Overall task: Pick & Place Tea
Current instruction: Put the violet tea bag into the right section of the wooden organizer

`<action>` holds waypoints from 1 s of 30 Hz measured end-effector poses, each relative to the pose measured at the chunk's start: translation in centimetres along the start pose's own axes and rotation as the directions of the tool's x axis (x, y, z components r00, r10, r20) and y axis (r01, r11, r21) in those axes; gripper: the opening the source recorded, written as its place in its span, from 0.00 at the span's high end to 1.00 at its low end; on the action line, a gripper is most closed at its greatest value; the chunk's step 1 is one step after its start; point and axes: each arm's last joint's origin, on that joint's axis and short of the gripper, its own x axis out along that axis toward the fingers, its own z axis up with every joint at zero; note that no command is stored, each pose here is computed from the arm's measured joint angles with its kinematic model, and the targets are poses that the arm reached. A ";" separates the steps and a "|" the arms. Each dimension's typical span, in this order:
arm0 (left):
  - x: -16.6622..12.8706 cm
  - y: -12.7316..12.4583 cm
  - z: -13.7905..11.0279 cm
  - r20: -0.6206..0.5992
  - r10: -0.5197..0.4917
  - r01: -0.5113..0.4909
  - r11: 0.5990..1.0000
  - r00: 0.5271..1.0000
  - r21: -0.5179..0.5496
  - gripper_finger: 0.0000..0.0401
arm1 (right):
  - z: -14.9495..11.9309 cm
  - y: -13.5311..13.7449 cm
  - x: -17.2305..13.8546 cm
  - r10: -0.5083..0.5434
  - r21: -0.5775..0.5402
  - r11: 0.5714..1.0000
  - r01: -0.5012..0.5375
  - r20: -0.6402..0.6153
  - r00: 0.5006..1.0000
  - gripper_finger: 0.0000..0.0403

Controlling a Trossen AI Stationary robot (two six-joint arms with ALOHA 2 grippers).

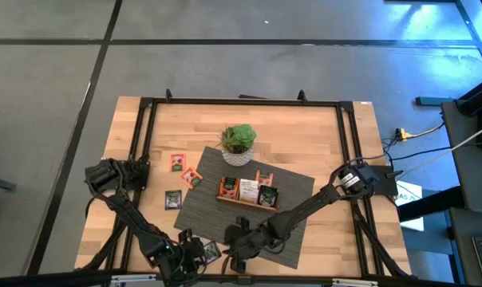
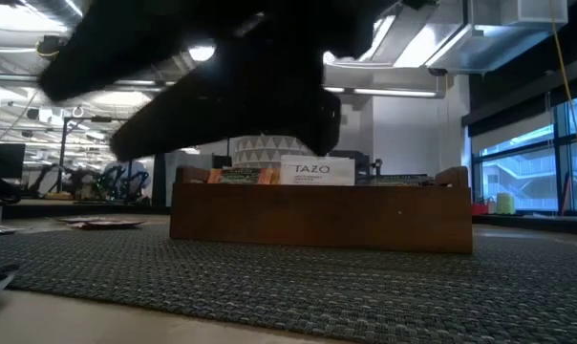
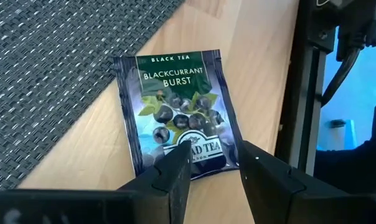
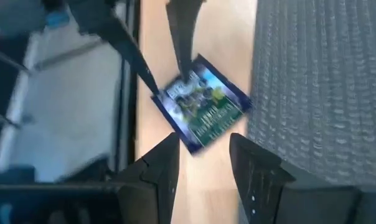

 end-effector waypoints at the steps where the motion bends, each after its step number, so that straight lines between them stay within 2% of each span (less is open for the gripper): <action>1: 0.0 0.0 -0.1 0.002 0.001 -0.001 1.000 1.000 0.002 0.68 | 0.0 0.0 0.2 0.009 0.041 0.999 -0.009 0.010 1.000 0.64; 4: -0.1 0.0 -0.3 0.008 0.002 -0.002 1.000 1.000 0.005 0.68 | -0.5 -0.2 0.8 0.003 0.231 0.973 -0.003 0.003 1.000 0.64; 7: -0.1 -0.1 -0.6 0.034 0.008 -0.009 1.000 0.999 0.010 0.68 | -1.5 -0.8 1.8 -0.019 0.239 0.971 0.026 -0.032 0.999 0.64; 13: -0.1 0.0 -0.7 0.065 0.018 -0.019 1.000 0.998 0.013 0.68 | -2.6 -1.2 3.3 0.015 0.300 0.954 0.000 -0.049 0.999 0.64; 25: 1.6 0.3 -0.4 0.154 0.050 -0.048 0.999 0.987 -0.017 0.68 | -2.4 -1.5 3.7 0.018 0.315 0.949 -0.006 -0.035 0.999 0.64; 30: 1.7 0.1 -0.4 0.164 0.035 -0.030 0.999 0.986 -0.034 0.68 | -2.4 -2.0 3.7 0.008 0.358 0.934 0.014 -0.061 0.998 0.64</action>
